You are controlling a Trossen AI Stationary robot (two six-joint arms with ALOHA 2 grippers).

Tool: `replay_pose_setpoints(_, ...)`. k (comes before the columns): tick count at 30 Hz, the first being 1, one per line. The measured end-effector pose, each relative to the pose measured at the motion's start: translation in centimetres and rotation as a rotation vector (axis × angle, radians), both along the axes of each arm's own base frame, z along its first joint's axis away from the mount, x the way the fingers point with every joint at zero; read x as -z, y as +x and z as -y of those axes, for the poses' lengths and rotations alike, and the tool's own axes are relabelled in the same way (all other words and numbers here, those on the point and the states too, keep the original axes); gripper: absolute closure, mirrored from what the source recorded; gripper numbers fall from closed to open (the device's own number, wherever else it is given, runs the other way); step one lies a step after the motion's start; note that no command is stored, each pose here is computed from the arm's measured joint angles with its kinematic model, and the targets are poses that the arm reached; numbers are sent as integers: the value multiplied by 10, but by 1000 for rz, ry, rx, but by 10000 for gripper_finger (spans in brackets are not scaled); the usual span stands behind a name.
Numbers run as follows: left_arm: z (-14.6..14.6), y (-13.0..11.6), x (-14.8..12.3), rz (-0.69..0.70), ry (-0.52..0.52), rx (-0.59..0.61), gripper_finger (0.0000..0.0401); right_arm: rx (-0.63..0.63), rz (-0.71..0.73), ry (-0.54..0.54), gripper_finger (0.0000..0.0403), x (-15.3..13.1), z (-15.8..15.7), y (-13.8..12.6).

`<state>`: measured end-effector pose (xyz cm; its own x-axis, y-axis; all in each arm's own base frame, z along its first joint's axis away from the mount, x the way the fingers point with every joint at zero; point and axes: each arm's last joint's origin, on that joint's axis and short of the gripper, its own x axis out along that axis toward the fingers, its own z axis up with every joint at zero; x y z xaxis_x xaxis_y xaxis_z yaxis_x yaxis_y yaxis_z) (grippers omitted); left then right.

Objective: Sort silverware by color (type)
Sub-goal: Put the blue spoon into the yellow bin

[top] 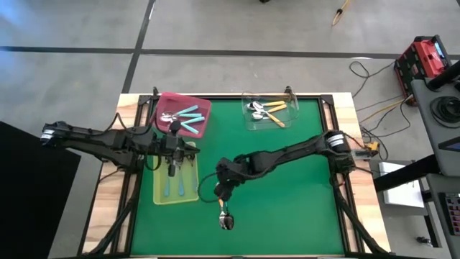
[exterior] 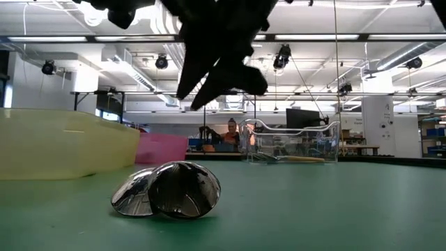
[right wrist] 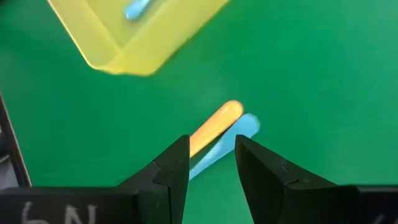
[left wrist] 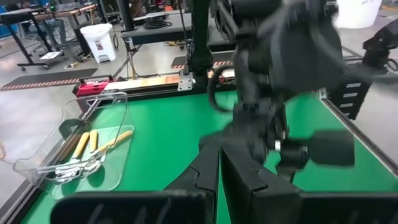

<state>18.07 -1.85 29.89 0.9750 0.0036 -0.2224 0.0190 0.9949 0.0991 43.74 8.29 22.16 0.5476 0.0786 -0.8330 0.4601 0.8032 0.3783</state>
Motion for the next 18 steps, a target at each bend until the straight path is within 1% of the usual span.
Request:
replay_pose_setpoints(4,1,-1,1,-7,-7,18,401,26,-103,66,282,14,-9,8)
replay_pose_setpoints(8,2,-2,0,-9,-17,44,401,79,-223,84,283,25,-20,11)
replay_pose_setpoints(12,5,-3,0,-6,-38,74,401,140,-358,78,288,26,-32,9)
replay_pose_setpoints(14,6,-4,-1,-5,-44,82,401,160,-411,52,288,27,-36,7)
replay_pose_setpoints(18,11,-5,3,-17,-51,106,401,163,-400,12,282,30,-47,11)
